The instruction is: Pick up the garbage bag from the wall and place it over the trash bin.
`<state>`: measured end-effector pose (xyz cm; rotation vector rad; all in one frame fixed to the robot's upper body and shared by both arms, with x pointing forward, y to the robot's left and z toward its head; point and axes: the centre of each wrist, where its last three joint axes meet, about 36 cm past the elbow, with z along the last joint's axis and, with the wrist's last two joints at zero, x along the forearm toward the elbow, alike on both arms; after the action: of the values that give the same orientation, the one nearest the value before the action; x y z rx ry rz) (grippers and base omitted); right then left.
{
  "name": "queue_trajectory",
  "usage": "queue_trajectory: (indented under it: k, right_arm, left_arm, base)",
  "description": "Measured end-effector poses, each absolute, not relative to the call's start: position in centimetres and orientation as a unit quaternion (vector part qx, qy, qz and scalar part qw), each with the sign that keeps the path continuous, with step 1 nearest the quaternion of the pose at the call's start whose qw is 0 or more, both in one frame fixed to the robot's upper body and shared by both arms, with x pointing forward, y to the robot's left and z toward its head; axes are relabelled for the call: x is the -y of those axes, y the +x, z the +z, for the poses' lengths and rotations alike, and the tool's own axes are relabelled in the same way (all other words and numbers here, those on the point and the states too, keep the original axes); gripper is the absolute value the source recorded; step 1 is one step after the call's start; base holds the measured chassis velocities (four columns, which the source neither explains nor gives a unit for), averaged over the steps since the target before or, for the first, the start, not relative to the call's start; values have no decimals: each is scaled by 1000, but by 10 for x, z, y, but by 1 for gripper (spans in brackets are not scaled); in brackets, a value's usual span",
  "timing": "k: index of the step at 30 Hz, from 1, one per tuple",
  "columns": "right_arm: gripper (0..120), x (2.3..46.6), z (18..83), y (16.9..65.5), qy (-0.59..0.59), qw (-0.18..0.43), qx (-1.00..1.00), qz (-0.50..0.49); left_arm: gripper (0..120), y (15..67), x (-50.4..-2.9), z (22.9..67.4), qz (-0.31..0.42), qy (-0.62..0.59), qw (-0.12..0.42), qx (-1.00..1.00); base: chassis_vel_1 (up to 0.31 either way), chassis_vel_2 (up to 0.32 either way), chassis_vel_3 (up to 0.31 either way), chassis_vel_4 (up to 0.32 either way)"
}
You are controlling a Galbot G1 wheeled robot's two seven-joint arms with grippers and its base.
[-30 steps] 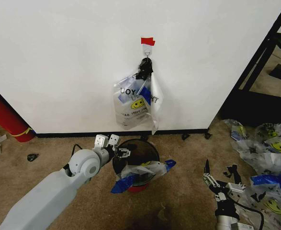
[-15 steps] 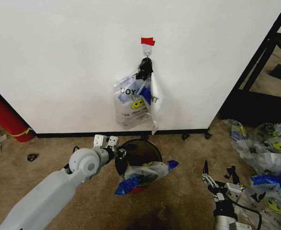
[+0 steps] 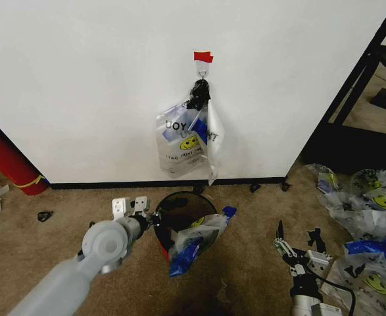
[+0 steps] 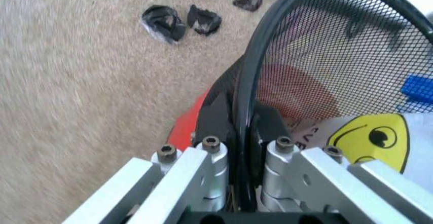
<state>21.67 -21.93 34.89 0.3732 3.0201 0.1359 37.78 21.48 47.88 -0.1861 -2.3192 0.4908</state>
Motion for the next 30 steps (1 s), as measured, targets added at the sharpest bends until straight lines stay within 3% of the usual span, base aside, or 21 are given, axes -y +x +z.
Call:
queue_trajectory:
  k: [3,9,16,30]
  right_arm:
    - [100,217,349,216,121,45,-991,43]
    - [100,214,350,214,119,39,-991,42]
    - [100,211,351,214,117,32,-992,42]
    - [100,201,350,211,105,26,-993,44]
  left_arm:
    - [3,364,-201,479,281,-40,344,895]
    - [3,342,-177,466,342,4,296,892]
    - [3,325,-160,450,319,46,245,914]
    - [3,314,-150,420,271,98,234,929]
  base:
    - [0,0,0,0]
    - [0,0,0,0]
    - [0,0,0,0]
    - [0,0,0,0]
